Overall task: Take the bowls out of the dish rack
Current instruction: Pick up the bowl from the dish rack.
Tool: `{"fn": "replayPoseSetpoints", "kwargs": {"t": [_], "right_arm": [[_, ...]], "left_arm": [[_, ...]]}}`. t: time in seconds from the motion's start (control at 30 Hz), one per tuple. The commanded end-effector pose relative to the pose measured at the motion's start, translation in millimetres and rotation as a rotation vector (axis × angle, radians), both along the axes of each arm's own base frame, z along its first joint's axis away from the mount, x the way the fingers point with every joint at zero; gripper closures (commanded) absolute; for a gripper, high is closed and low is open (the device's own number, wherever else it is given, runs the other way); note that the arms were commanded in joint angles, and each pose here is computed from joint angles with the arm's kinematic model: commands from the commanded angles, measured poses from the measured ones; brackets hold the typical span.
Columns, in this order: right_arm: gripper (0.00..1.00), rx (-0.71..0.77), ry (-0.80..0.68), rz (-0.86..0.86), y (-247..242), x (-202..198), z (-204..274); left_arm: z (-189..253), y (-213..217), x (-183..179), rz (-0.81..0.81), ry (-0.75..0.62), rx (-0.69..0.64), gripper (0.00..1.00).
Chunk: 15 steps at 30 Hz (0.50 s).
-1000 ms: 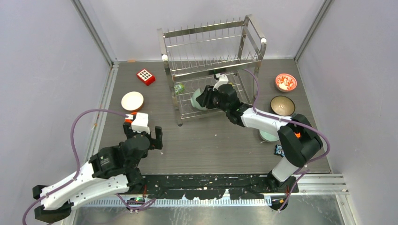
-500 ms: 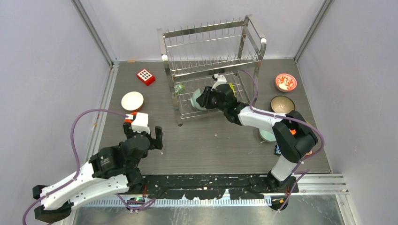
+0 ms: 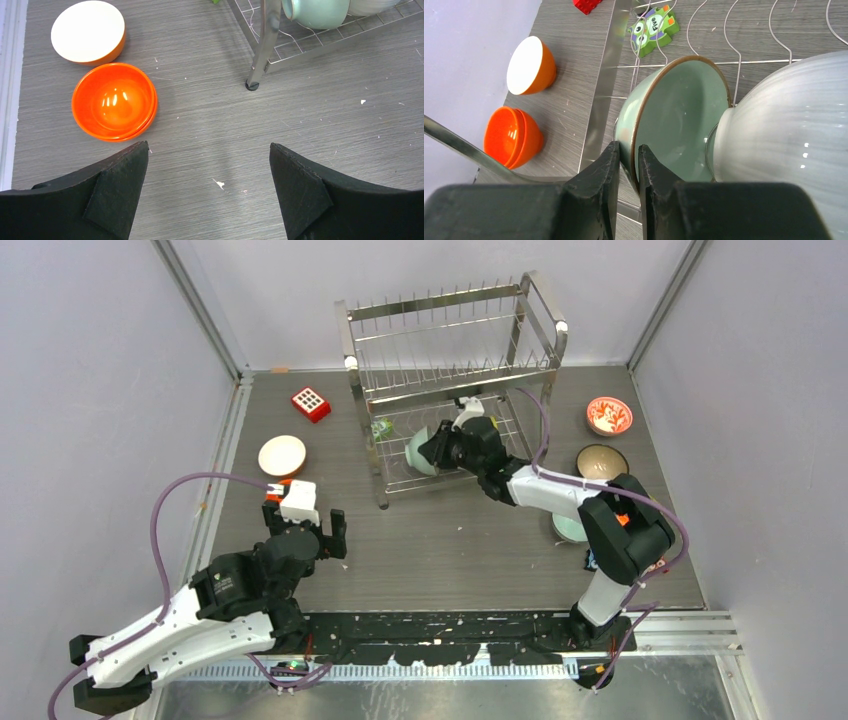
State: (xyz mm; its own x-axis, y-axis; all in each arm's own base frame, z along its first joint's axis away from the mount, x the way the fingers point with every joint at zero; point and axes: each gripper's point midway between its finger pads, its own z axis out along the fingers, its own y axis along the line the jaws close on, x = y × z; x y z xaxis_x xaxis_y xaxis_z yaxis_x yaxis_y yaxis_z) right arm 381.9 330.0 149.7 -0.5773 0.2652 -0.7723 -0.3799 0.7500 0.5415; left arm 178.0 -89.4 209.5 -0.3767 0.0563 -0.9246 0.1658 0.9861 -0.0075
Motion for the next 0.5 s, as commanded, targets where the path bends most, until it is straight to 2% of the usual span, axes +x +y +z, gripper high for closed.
{"fn": "replayPoseSetpoints", "kwargs": {"t": [0.0,0.47], "right_arm": [[0.98,0.09,0.003,0.061,14,-8,15],[0.99,0.247,-0.039,0.097,16,-13,44]], "left_arm": [[7,-4,3,0.005,-0.02,-0.035,0.08],[5,-3,4,0.014,-0.018,-0.014,0.08]]}}
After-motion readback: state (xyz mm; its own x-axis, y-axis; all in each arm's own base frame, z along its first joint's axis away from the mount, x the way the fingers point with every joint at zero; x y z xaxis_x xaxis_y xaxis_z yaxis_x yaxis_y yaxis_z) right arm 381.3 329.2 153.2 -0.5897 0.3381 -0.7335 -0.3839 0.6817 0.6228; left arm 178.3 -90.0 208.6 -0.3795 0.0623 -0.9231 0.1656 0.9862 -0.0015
